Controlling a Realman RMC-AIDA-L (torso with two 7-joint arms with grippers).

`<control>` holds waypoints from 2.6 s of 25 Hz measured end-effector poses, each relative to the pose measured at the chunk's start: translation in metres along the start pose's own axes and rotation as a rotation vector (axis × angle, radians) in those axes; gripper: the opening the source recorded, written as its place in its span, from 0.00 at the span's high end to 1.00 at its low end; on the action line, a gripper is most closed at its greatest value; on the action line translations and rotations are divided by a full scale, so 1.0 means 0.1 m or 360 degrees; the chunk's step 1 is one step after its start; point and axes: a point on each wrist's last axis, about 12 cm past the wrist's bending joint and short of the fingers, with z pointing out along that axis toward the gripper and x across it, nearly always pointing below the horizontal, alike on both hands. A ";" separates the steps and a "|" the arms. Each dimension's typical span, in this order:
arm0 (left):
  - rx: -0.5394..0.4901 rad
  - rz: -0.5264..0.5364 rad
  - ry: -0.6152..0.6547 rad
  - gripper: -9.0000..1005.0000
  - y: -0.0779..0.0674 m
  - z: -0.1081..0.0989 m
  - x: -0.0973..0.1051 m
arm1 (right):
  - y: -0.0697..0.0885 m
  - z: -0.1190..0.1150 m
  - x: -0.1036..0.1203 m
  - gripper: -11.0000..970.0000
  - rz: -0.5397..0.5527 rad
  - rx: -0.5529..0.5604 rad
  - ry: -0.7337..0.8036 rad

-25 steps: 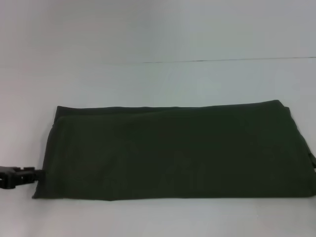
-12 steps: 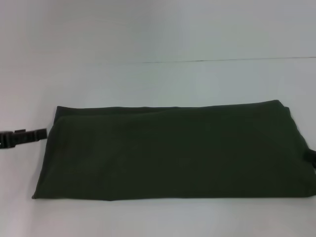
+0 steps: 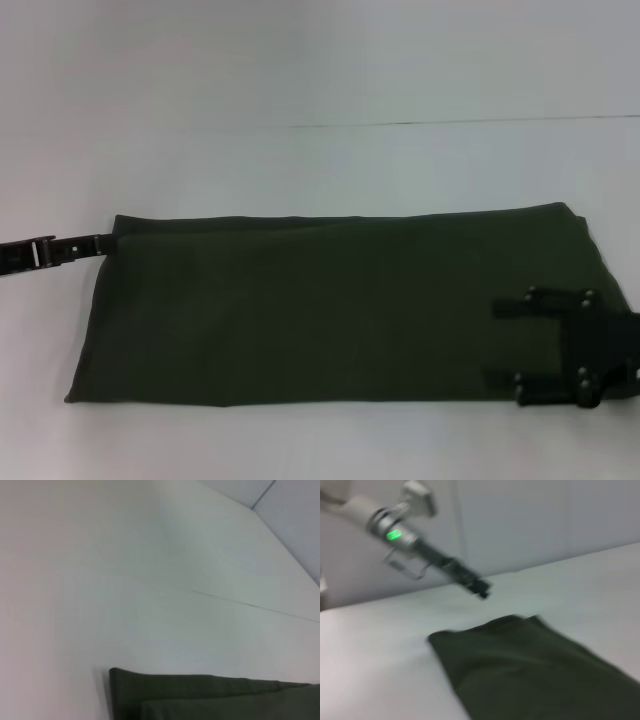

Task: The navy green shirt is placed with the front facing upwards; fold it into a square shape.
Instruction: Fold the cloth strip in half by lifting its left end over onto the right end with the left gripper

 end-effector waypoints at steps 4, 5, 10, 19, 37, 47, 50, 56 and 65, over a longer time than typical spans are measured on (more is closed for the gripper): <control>-0.0037 -0.0078 0.0022 0.16 0.01 0.02 0.00 | 0.02 0.11 -0.05 0.12 -0.0060 -0.0100 0.0040; -0.0056 -0.0110 0.0031 0.16 0.02 0.03 0.00 | 0.02 0.13 -0.06 0.12 -0.0062 -0.0114 0.0044; -0.0105 -0.0221 0.0073 0.16 0.05 0.05 0.05 | 0.01 0.19 -0.06 0.12 -0.0060 -0.0131 0.0050; -0.0127 -0.0282 0.0125 0.16 0.09 0.09 0.18 | 0.02 0.25 -0.05 0.13 -0.0023 -0.0150 0.0040; -0.0205 -0.0265 0.0147 0.15 0.11 0.22 0.25 | 0.03 0.30 -0.05 0.13 -0.0007 -0.0178 0.0035; -0.0211 -0.0229 0.0172 0.16 0.08 0.28 0.24 | 0.00 0.31 -0.06 0.13 -0.0001 -0.0164 0.0044; -0.0201 -0.0231 0.0182 0.16 0.07 0.30 0.24 | -0.01 0.31 -0.06 0.13 0.0000 -0.0158 0.0047; -0.0193 -0.0222 0.0198 0.18 0.04 0.33 0.25 | -0.01 0.31 -0.06 0.13 0.0001 -0.0151 0.0050; -0.0167 -0.0227 0.0213 0.20 0.01 0.36 0.26 | -0.02 0.30 -0.06 0.13 0.0001 -0.0145 0.0052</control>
